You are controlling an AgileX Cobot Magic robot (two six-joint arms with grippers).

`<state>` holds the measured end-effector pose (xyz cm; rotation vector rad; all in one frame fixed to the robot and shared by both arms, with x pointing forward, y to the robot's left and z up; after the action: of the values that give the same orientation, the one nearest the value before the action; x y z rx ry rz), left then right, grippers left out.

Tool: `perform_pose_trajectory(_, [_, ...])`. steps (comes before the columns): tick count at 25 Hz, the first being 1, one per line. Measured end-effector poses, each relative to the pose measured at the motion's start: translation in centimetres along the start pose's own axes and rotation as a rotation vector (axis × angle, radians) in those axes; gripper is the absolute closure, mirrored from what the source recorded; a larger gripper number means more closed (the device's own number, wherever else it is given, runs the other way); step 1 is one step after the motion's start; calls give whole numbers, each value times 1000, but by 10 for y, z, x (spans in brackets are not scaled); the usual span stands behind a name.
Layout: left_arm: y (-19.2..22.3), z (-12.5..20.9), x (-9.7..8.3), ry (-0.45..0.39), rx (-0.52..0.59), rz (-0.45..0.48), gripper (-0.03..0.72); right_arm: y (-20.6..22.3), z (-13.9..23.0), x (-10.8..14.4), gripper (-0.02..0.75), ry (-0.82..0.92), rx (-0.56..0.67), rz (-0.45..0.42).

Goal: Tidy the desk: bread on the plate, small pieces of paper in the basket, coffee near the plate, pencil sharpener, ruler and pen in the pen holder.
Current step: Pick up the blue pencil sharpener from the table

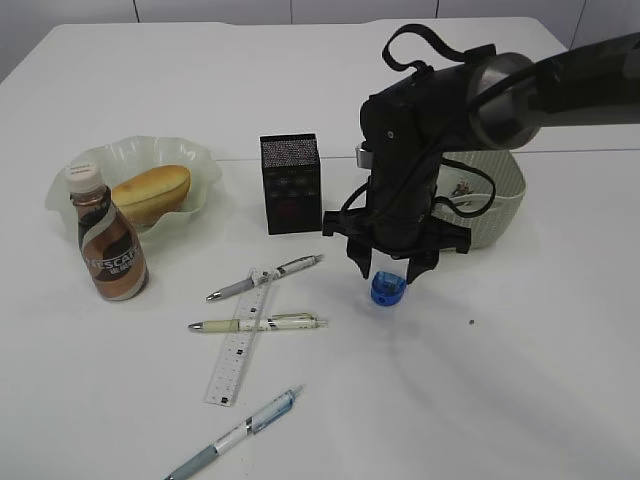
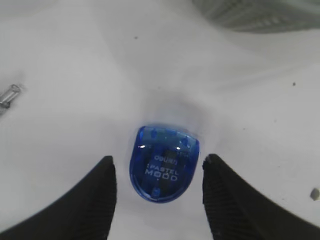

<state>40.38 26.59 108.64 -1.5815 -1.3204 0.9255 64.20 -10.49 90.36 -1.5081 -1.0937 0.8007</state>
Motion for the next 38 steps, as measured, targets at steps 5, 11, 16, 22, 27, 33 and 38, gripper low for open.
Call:
perform_pose_trajectory(5, [0,0,0,0,0,0,193,5,0,-2,332,-1,7,14])
perform_pose_trajectory(11, [0,0,0,0,0,0,195,8,0,-3,332,1,12,20])
perform_pose_trajectory(16, [0,0,0,0,0,0,195,13,1,-3,332,-1,22,32])
perform_pose_trajectory(22, [0,0,0,0,0,0,196,14,1,-3,332,-1,22,33])
perform_pose_trajectory(27, [0,0,0,0,0,0,197,16,1,-3,332,-1,21,30])
perform_pose_trajectory(33, [0,0,0,0,0,0,197,21,2,-3,332,-3,29,39])
perform_pose_trajectory(38, [0,0,0,0,0,0,199,21,2,-2,332,-2,26,32])
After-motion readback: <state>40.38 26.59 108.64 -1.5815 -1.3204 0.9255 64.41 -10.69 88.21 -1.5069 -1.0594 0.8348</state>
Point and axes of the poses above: a point on each arm's last joint axis where the gripper is mounted, y pointing out along that axis toward the gripper, x along the wrist's bending axis when the last joint is at zero, z = x × y, the point moved 2 cm from there along y, pointing out along that axis toward the gripper, and after that the axes turned 8 degrees about y, right-handed, at the moved point
